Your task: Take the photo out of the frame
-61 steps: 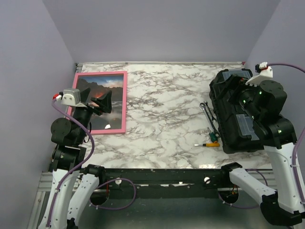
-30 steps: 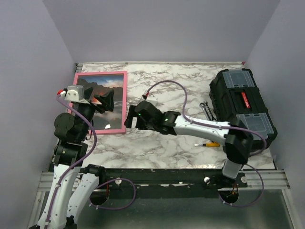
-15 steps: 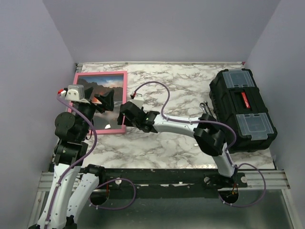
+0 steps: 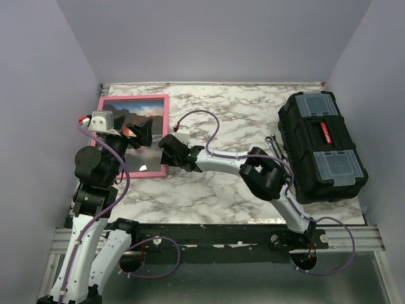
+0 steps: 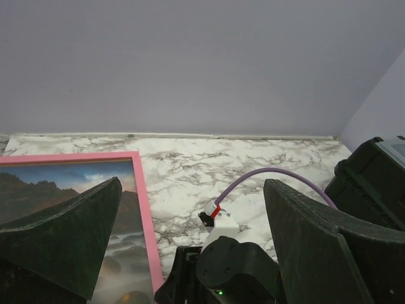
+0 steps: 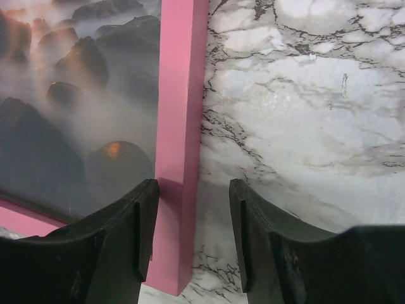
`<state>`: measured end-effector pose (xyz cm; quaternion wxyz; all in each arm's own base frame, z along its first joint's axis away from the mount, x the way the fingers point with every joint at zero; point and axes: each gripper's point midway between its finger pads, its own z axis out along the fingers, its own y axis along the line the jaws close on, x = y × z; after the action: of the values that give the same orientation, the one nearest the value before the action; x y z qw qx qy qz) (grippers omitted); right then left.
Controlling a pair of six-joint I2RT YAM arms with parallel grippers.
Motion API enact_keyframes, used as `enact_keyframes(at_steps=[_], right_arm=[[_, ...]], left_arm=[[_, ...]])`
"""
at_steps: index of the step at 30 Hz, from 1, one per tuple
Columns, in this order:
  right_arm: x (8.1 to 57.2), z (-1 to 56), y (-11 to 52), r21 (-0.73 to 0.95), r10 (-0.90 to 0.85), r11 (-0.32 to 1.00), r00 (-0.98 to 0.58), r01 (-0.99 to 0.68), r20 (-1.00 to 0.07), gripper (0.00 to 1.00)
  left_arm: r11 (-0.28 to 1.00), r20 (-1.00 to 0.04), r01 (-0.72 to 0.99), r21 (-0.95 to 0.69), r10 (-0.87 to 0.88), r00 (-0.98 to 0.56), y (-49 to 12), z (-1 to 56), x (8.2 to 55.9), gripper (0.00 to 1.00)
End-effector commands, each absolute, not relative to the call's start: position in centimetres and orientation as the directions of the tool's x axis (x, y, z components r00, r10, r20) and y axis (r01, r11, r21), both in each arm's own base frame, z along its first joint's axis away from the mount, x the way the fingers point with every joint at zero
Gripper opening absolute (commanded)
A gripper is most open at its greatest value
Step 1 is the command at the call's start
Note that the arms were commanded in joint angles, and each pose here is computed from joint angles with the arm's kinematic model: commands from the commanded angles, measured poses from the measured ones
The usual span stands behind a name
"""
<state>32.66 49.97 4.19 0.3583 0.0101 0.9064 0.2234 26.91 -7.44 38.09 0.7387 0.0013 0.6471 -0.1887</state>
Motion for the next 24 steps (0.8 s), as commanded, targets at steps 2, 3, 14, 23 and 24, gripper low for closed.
enact_keyframes(at_steps=[2, 3, 14, 23, 24], right_arm=[[33.0, 3.3, 50.7, 0.387, 0.153, 0.908, -0.730, -0.162, -0.666, 0.55], [33.0, 3.1, 50.6, 0.386, 0.153, 0.908, -0.731, -0.162, -0.665, 0.55], [33.2, 2.7, 51.2, 0.399, 0.152, 0.900, -0.732, -0.175, -0.664, 0.55], [33.3, 2.4, 51.2, 0.394, 0.145, 0.901, -0.730, -0.181, -0.667, 0.49], [33.3, 2.3, 51.2, 0.389, 0.139, 0.903, -0.731, -0.183, -0.668, 0.47]], left_arm=[[0.912, -0.951, 0.328, -0.248, -0.293, 0.095, -8.3, 39.1, 26.6, 0.99], [0.911, -0.951, 0.329, -0.249, -0.294, 0.095, -8.3, 39.2, 26.6, 0.99], [0.909, -0.952, 0.331, -0.253, -0.294, 0.080, -8.5, 38.8, 26.9, 0.99], [0.908, -0.953, 0.329, -0.260, -0.297, 0.064, -8.6, 38.5, 27.3, 0.99], [0.907, -0.953, 0.330, -0.260, -0.297, 0.064, -8.6, 38.5, 27.3, 0.99]])
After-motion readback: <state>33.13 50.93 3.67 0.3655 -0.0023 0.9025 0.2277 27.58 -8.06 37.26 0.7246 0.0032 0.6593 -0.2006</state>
